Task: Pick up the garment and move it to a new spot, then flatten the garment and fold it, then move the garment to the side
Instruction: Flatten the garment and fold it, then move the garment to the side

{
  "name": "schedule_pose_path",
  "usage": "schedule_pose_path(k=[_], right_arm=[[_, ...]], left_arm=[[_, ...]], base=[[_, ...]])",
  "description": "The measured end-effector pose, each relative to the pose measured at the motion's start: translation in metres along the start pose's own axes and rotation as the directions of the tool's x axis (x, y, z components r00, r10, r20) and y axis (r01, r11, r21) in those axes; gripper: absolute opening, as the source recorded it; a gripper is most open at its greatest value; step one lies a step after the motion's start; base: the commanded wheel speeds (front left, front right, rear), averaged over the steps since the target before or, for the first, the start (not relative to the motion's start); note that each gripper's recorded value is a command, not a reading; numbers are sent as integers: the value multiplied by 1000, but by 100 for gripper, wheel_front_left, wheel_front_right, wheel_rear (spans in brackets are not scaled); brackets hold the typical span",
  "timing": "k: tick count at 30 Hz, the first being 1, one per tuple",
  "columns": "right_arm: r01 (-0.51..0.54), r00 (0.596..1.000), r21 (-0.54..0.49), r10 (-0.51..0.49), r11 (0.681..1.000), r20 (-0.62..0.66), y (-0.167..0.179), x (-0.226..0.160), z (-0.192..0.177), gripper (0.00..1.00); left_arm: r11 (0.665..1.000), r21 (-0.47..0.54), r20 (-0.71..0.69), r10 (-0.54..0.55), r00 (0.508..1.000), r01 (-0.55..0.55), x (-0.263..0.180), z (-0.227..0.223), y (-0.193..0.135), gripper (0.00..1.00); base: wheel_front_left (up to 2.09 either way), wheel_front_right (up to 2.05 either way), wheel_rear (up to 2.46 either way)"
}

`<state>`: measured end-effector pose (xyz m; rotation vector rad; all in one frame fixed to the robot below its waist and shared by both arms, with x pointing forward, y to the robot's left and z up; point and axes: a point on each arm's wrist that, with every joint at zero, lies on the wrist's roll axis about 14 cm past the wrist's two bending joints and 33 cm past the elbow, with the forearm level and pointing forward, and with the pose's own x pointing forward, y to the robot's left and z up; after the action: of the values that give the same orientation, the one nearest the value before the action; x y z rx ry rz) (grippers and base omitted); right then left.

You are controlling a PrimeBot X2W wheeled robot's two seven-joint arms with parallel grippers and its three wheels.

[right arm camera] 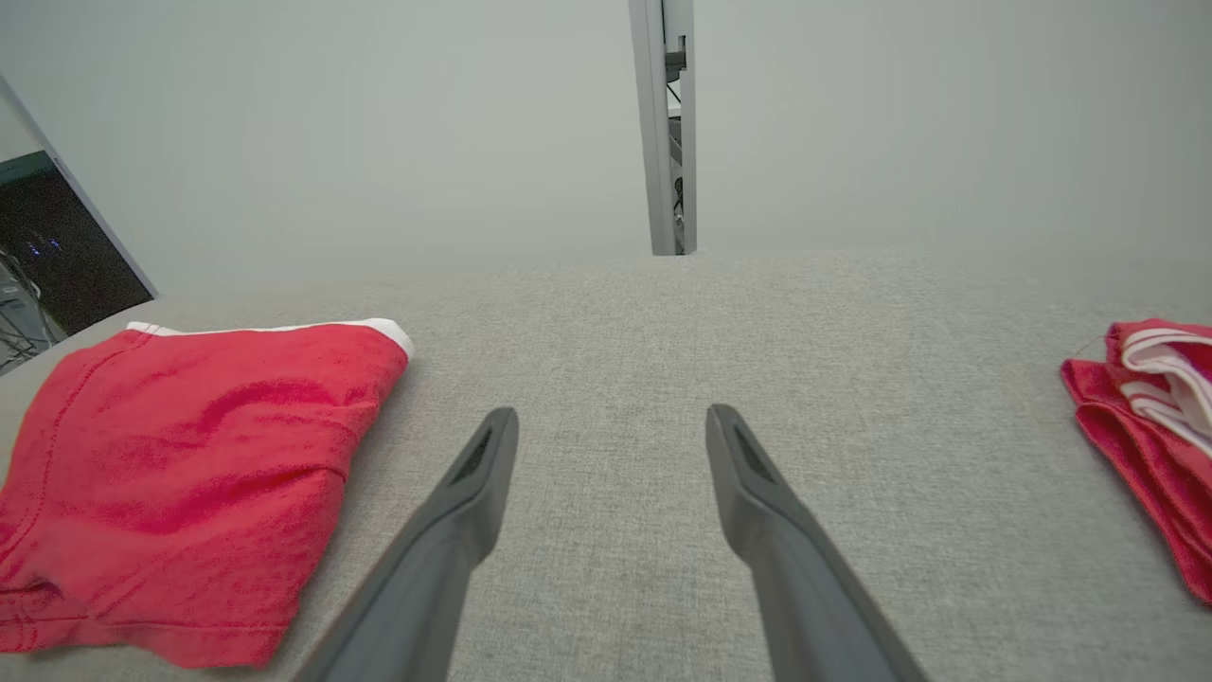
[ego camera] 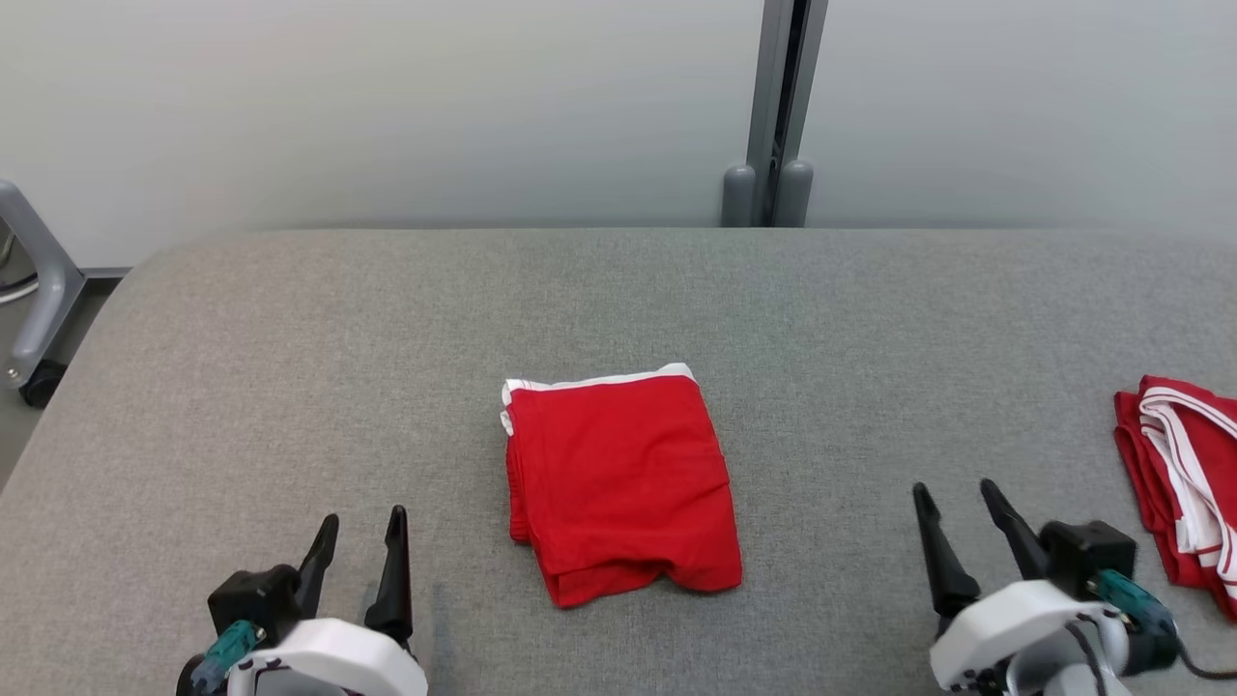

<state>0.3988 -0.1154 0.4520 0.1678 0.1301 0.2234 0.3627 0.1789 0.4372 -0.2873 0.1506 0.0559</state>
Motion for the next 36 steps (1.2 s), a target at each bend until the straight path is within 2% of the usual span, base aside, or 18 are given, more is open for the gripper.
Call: schedule_pose_path(k=[4,11,21,29,36], right_arm=[[48,999,20,-49,999,13,-13,-13,1,100],[59,998,-5,-59,998,37,-16,-27,5,100],[61,997,-4,-61,998,39,-16,-33,5,100],[34,999,-7,-34,999,5,-8,-30,-6,100],[-55,997,27,56,998,-56,22,-14,-23,100]], left_arm=[[1000,20,0,6,1000,-6,-10,-2,4,100],[998,57,23,33,999,-34,-21,2,15,100],[997,51,30,56,998,-57,-30,2,23,100],[997,52,19,56,998,-57,-30,-2,23,100],[997,51,6,63,998,-63,-33,-6,25,100]], base=[[0,0,0],[0,0,0],[0,0,0],[0,0,0],[0,0,0]])
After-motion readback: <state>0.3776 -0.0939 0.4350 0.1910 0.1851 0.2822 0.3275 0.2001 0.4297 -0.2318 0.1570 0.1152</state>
